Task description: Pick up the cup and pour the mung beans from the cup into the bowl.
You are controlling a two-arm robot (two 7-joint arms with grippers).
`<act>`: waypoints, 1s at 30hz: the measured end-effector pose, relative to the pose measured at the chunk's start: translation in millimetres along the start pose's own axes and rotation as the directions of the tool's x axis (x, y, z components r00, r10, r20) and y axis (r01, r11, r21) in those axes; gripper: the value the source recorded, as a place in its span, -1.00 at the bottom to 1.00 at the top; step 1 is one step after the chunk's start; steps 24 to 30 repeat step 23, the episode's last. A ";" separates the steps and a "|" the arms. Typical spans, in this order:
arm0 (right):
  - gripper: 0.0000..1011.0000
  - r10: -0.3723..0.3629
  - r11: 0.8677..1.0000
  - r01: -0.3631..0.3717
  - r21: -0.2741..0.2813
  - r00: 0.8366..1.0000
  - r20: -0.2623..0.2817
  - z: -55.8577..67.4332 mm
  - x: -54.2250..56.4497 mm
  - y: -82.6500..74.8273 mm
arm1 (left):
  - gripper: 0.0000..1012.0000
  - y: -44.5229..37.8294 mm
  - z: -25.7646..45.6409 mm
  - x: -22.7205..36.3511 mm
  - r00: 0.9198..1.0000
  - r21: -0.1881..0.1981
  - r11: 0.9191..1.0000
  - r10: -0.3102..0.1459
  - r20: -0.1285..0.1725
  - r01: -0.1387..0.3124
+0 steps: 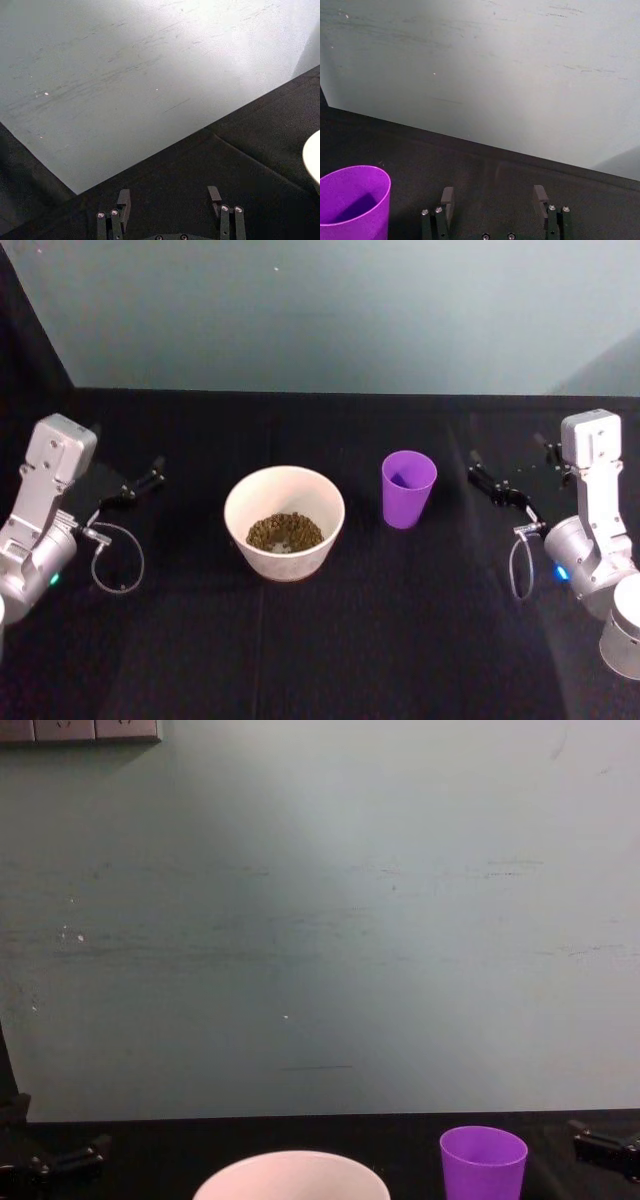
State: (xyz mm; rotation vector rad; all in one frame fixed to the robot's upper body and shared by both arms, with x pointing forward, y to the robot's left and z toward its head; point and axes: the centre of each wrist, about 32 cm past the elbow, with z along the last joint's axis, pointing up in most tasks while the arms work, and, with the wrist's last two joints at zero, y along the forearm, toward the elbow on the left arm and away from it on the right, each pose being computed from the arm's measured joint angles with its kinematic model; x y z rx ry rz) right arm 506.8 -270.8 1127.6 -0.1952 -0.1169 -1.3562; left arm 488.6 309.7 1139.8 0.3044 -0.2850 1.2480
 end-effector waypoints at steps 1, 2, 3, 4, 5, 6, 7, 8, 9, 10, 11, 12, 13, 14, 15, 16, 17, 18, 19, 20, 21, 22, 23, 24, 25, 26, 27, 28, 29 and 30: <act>0.98 0.000 1.000 0.000 0.000 1.000 0.000 0.0 0.0 0.0 | 0.98 0.0 0.0 0.0 1.000 0.000 1.000 0.000 0.000 0.000; 0.98 0.001 1.000 -0.001 0.001 1.000 -0.001 0.2 0.1 0.1 | 0.98 0.0 0.0 0.0 1.000 0.000 1.000 0.000 0.000 0.000; 0.98 0.001 1.000 -0.001 0.001 1.000 -0.001 0.2 0.1 0.1 | 0.98 0.0 0.0 0.0 1.000 0.000 1.000 0.000 0.000 0.000; 0.98 0.001 1.000 -0.001 0.001 1.000 -0.001 0.3 0.2 0.1 | 0.98 0.0 0.0 0.0 1.000 0.000 1.000 0.000 0.000 0.000; 0.98 0.001 1.000 -0.001 0.001 1.000 -0.001 0.3 0.2 0.1 | 0.98 0.0 0.0 0.0 1.000 0.000 1.000 0.000 0.000 0.000; 0.98 0.001 1.000 -0.001 0.001 1.000 -0.001 0.4 0.2 0.1 | 0.98 0.0 0.0 0.0 1.000 0.000 1.000 0.000 0.000 0.000; 0.98 0.001 1.000 -0.001 0.001 1.000 -0.001 0.4 0.2 0.1 | 0.98 0.0 0.0 0.0 1.000 0.000 1.000 0.000 0.000 0.000; 0.98 0.001 1.000 -0.001 0.002 1.000 -0.001 0.5 0.3 0.2 | 0.98 0.0 0.0 0.0 1.000 0.000 1.000 0.000 0.000 0.000; 0.98 0.001 1.000 -0.001 0.002 1.000 -0.002 0.5 0.3 0.2 | 0.98 0.0 0.0 0.0 1.000 0.000 1.000 0.000 0.000 0.000; 0.98 0.001 1.000 -0.001 0.002 1.000 -0.002 0.5 0.3 0.2 | 0.98 0.0 0.0 0.0 1.000 0.000 1.000 0.000 0.000 0.000; 0.98 0.001 1.000 -0.001 0.002 1.000 -0.002 0.6 0.3 0.2 | 0.98 0.0 0.0 0.0 1.000 0.000 1.000 0.000 0.000 0.000; 0.98 0.001 1.000 -0.001 0.002 1.000 -0.002 0.6 0.3 0.2 | 0.98 0.0 0.0 0.0 1.000 0.000 1.000 0.000 0.000 0.000; 0.98 0.001 1.000 -0.001 0.002 1.000 -0.002 0.6 0.3 0.3 | 0.98 0.0 0.0 0.0 1.000 0.000 1.000 0.000 0.000 0.000; 0.98 0.002 1.000 -0.002 0.002 1.000 -0.002 0.6 0.3 0.3 | 0.98 0.0 0.0 0.0 1.000 0.000 1.000 0.000 0.000 0.000; 0.98 0.002 1.000 -0.002 0.002 1.000 -0.002 0.6 0.4 0.3 | 0.98 0.0 0.0 0.0 1.000 0.000 1.000 0.000 0.000 0.000; 0.98 0.002 1.000 -0.002 0.002 1.000 -0.002 0.6 0.3 0.3 | 0.98 0.0 0.0 0.0 1.000 0.000 1.000 0.000 0.000 0.000; 0.98 0.002 1.000 -0.002 0.002 1.000 -0.002 0.6 0.4 0.3 | 0.98 0.0 0.0 0.0 1.000 0.000 1.000 0.000 0.000 0.000; 0.98 0.002 1.000 -0.002 0.002 1.000 -0.002 0.7 0.4 0.3 | 0.98 0.0 0.0 0.0 1.000 0.000 1.000 0.000 0.000 0.000; 0.98 0.002 1.000 -0.002 0.002 1.000 -0.002 0.7 0.4 0.3 | 0.98 0.0 0.0 0.0 1.000 0.000 1.000 0.000 0.000 0.000; 0.98 0.002 1.000 -0.002 0.002 1.000 -0.002 0.6 0.4 0.3 | 0.98 0.0 0.0 0.0 1.000 0.000 1.000 0.000 0.000 0.000; 0.98 0.002 1.000 -0.002 0.002 1.000 -0.002 0.6 0.3 0.3 | 0.98 0.0 0.0 0.0 1.000 0.000 1.000 0.000 0.000 0.000; 0.98 0.002 1.000 -0.002 0.002 1.000 -0.002 0.7 0.4 0.3 | 0.98 0.0 0.0 0.0 1.000 0.000 1.000 0.000 0.000 0.000; 0.98 0.002 1.000 -0.002 0.002 1.000 -0.002 0.6 0.4 0.3 | 0.98 0.0 0.0 0.0 1.000 0.000 1.000 0.000 0.000 0.000; 0.98 0.002 1.000 -0.002 0.002 1.000 -0.002 0.6 0.4 0.3 | 0.98 0.0 0.0 0.0 1.000 0.000 1.000 0.000 0.000 0.000; 0.98 0.002 1.000 -0.002 0.002 1.000 -0.002 0.6 0.4 0.3 | 0.98 0.0 0.0 0.0 1.000 0.000 1.000 0.000 0.000 0.000; 0.98 0.002 1.000 -0.002 0.002 1.000 -0.002 0.6 0.4 0.3 | 0.98 0.0 0.0 0.0 1.000 0.000 1.000 0.000 0.000 0.000; 0.98 0.002 1.000 -0.002 0.002 1.000 -0.002 0.6 0.4 0.3 | 0.98 0.0 0.0 0.0 1.000 0.000 1.000 0.000 0.000 0.000; 0.98 0.002 1.000 -0.002 0.002 1.000 -0.002 0.6 0.4 0.3 | 0.98 0.0 0.0 0.0 1.000 0.000 1.000 0.000 0.000 0.000; 0.98 0.002 1.000 -0.002 0.002 1.000 -0.002 0.6 0.4 0.3 | 0.98 0.0 0.0 0.0 1.000 0.000 1.000 0.000 0.000 0.000; 0.98 0.002 1.000 -0.002 0.002 1.000 -0.002 0.6 0.4 0.3 | 0.98 0.0 0.0 0.0 1.000 0.000 1.000 0.000 0.000 0.000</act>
